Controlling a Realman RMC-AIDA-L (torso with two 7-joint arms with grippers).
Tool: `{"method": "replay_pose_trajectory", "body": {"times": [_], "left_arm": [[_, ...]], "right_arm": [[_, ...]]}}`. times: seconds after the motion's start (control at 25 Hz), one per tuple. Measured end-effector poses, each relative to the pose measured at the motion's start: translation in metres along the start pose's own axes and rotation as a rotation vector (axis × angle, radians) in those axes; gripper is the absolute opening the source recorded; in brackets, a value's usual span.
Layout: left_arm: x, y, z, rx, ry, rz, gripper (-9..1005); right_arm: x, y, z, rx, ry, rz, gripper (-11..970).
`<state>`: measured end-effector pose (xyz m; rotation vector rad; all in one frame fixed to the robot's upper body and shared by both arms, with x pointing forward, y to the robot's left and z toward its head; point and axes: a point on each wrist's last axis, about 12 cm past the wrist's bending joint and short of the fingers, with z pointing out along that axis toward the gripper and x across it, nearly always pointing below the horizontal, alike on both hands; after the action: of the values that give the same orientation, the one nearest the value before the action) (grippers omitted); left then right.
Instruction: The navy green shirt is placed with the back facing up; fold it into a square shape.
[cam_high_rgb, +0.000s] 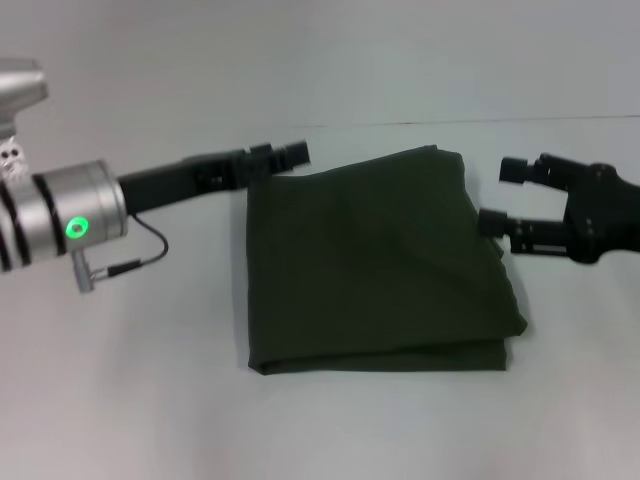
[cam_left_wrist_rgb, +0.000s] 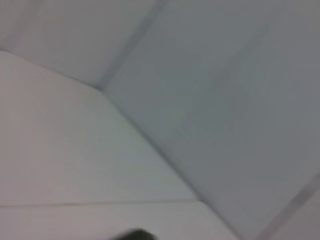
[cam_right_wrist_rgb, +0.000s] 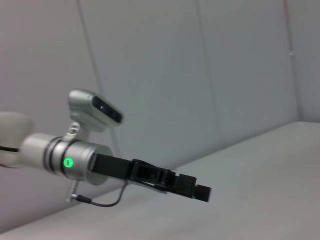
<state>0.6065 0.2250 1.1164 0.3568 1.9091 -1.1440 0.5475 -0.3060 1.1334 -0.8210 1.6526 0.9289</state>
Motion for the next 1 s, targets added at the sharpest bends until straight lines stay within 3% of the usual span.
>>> {"method": "replay_pose_trajectory", "body": {"times": [0.16, 0.28, 0.56, 0.8, 1.0], "left_arm": [[0.014, -0.014, -0.017, 0.140, 0.039, 0.035, 568], [0.035, -0.023, -0.034, 0.252, 0.067, 0.145, 707], [0.065, -0.026, -0.062, 0.312, 0.109, 0.304, 969], [0.090, -0.025, -0.075, 0.314, 0.202, 0.310, 949], [0.096, -0.026, -0.075, 0.329, 0.241, 0.295, 948]], "right_arm": [[0.007, 0.011, -0.005, -0.079, -0.007, 0.023, 931], [0.019, 0.025, 0.001, -0.181, 0.006, 0.055, 931], [0.040, 0.038, 0.013, -0.282, 0.097, 0.099, 931], [0.054, 0.044, 0.018, -0.310, 0.166, 0.120, 931], [0.060, 0.044, 0.020, -0.307, 0.207, 0.128, 931]]}}
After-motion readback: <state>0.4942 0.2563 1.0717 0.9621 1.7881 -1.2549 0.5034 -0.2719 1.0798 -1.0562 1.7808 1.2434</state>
